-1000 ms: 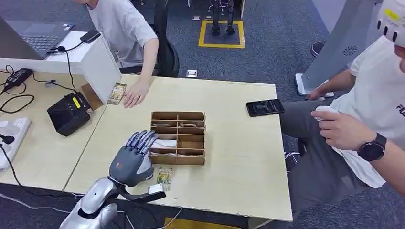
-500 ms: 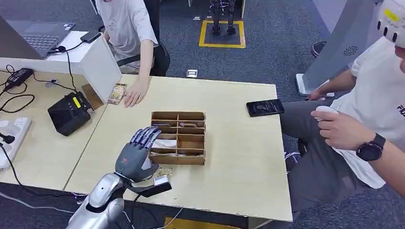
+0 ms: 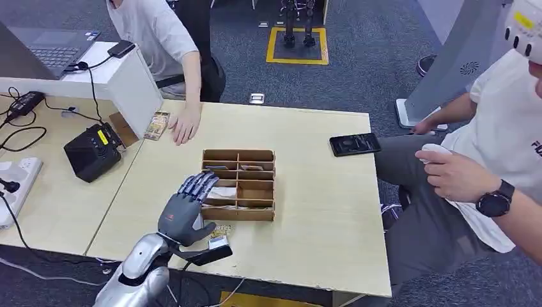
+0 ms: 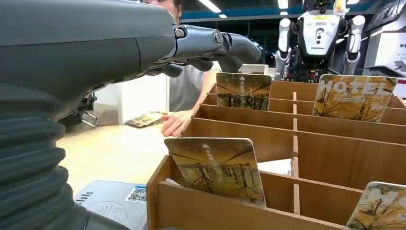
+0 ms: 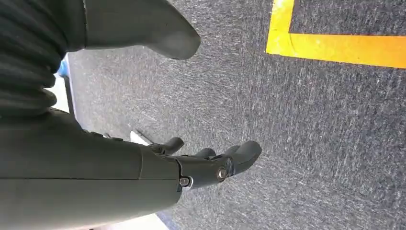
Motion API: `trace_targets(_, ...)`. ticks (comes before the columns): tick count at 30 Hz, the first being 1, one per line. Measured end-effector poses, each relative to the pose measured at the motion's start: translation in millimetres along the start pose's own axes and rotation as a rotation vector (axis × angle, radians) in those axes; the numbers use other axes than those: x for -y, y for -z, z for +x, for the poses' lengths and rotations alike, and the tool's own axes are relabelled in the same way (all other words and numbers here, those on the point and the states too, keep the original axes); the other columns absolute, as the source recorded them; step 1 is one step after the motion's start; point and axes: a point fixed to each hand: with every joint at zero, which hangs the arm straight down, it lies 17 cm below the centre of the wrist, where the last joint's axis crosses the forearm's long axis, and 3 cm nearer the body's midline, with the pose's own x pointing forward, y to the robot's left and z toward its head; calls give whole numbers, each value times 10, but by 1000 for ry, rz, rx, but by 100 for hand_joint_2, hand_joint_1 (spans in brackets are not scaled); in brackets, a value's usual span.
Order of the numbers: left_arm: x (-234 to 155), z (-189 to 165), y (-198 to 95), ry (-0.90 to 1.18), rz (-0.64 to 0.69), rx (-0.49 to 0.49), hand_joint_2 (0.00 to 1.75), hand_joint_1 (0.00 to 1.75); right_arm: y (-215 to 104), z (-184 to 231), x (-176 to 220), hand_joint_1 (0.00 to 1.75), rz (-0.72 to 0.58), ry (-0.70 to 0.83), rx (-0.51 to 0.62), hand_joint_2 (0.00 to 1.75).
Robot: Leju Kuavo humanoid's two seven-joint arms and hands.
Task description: Pass the card to the sensor for recognition and then transmit it.
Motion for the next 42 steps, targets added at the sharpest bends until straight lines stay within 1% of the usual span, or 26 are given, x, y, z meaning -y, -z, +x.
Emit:
trace_targets(25,50,4,-7,-15,-10,-8,175,0,1,-2,5,0,-2,-5,3,175)
trace_targets(39,96,-2,65,-42,-10,-25,175,0,1,1,4,0,-1,-14,5,175)
trace_targets(40,101,-6,64,-41,-11,-26,175,61,1,1,4,0,-1,-14,5,175)
trace_targets(41,105,-10,65,-41,-12,-26,175,175,1,1,4,0,-1,-14,5,175)
trace_targets(42,111,-15,64,-41,-14,-28,175,175,1,2,2,0,-1,-14,5,175)
